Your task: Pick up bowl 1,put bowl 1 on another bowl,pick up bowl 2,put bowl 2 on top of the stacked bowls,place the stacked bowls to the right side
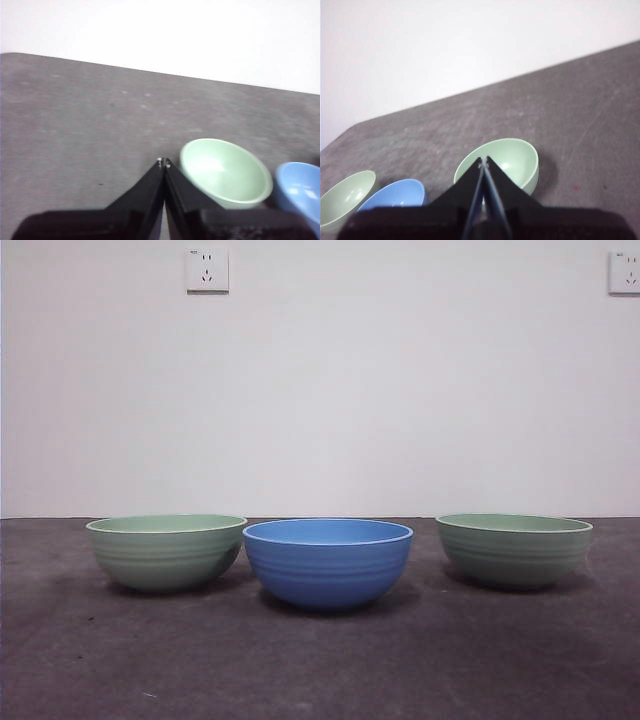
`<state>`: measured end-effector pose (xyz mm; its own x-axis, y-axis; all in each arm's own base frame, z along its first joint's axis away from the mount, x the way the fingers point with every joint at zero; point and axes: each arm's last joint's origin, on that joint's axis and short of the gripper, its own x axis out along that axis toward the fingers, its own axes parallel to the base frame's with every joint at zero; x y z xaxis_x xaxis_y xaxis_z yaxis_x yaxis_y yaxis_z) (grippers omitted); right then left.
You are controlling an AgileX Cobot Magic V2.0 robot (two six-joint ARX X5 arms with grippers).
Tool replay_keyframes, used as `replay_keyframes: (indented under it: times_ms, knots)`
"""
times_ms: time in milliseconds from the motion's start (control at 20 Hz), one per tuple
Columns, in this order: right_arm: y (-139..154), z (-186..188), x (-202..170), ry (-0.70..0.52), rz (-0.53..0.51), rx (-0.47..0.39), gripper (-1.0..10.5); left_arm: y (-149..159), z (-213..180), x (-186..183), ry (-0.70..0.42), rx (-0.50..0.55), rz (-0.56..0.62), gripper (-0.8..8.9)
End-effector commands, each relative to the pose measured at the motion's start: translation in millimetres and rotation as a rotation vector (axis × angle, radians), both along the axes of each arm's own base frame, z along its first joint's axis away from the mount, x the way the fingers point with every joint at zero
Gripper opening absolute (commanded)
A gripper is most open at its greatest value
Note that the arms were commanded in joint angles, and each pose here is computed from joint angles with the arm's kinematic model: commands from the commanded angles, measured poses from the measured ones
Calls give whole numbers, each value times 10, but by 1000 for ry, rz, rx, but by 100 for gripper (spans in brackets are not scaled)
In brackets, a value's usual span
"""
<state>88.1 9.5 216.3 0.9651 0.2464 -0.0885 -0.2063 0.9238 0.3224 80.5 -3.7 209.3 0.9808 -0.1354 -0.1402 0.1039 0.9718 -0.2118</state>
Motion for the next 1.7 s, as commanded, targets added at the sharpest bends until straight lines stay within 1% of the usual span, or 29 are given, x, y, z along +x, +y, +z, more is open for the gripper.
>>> replay_keyframes:
  times_ms: [50, 250, 350, 600, 750, 900, 1150, 1500, 1550, 1600, 1650, 1700]
  knots:
    - [4, 172, -5, 50, 11, -10, -12, -16, 140, -15, 21, -28, -56, -8]
    - [28, 396, 15, 157, 108, -101, -12, -52, 343, -3, 98, -49, -187, -8]
    - [37, 499, 29, 222, 155, -146, -12, -68, 431, 24, 155, -49, -246, -8]
    - [79, 730, 55, 354, 342, -231, -12, -104, 596, 93, 284, -22, -407, -8]
    - [100, 847, 65, 425, 415, -260, -12, -124, 658, 122, 351, -20, -495, -8]
    - [123, 945, 64, 490, 479, -260, -12, -136, 697, 130, 412, -20, -557, -8]
    - [141, 1003, 55, 561, 526, -280, -12, -148, 737, 105, 469, -9, -633, -8]
    - [146, 991, 72, 584, 525, -267, 12, -148, 755, 88, 482, -1, -635, 10]
    - [146, 991, 72, 585, 524, -263, 35, -148, 755, 88, 482, -1, -634, 47]
    - [146, 991, 72, 586, 524, -263, 102, -148, 755, 88, 482, -2, -634, 146]
    - [146, 991, 72, 586, 523, -263, 179, -148, 755, 88, 484, -5, -632, 270]
    - [146, 991, 72, 590, 519, -256, 279, -148, 755, 89, 486, -9, -630, 448]
